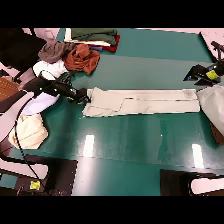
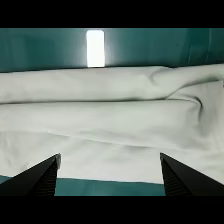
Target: Fold the shirts.
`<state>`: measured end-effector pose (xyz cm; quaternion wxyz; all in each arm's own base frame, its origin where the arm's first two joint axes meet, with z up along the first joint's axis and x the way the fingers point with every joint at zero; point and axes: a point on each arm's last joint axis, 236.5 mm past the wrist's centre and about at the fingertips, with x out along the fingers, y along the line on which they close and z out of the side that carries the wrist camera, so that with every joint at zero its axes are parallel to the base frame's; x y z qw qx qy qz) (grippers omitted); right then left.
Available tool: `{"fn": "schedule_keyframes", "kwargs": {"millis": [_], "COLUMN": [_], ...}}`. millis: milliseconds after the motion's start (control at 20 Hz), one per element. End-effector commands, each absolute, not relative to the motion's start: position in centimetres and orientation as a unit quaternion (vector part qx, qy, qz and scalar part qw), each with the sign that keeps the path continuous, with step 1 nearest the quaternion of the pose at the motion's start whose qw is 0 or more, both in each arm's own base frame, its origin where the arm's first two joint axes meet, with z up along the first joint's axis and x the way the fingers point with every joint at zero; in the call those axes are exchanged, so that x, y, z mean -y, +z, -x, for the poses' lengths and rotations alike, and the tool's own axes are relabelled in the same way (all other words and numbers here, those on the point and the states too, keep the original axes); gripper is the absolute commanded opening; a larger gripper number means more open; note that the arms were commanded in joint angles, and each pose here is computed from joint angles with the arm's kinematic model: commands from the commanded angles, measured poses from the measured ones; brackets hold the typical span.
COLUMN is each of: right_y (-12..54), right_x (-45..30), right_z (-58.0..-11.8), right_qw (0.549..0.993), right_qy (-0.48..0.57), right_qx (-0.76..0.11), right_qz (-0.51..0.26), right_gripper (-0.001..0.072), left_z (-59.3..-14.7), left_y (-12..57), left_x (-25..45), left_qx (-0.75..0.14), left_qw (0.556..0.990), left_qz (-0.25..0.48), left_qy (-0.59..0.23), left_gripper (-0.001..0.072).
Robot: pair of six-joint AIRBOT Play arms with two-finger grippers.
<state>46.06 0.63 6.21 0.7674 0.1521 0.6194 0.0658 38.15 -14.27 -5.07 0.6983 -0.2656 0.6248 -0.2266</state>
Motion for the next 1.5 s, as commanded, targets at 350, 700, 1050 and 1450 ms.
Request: {"fn": "schedule_keyframes", "kwargs": {"millis": [350, 700, 1050, 1450], "right_y": [-0.2, -4.6, -6.4, -7.2], "right_x": [0.1, -3.0, -5.0, -8.3], "right_z": [-40.8, -40.3, -40.7, -40.2], "right_qw": [0.688, 0.678, 0.672, 0.651], "right_qy": [0.060, 0.125, 0.193, 0.226], "right_qx": [-0.698, -0.672, -0.643, -0.656], "right_qz": [-0.189, -0.271, -0.314, -0.309], "right_gripper": [0.0700, 0.0702, 0.0702, 0.0485], "left_z": [-37.9, -38.7, -45.3, -45.5], "left_y": [-2.6, 1.2, 13.3, 13.9], "left_x": [-0.3, 0.3, 3.7, 8.4], "left_qx": [-0.651, -0.641, -0.476, -0.465], "left_qw": [0.742, 0.743, 0.829, 0.839], "left_qz": [0.150, 0.185, 0.270, 0.221], "left_qy": [-0.066, -0.054, -0.116, -0.178], "left_gripper": [0.0028, 0.0700, 0.0699, 0.0132]}}
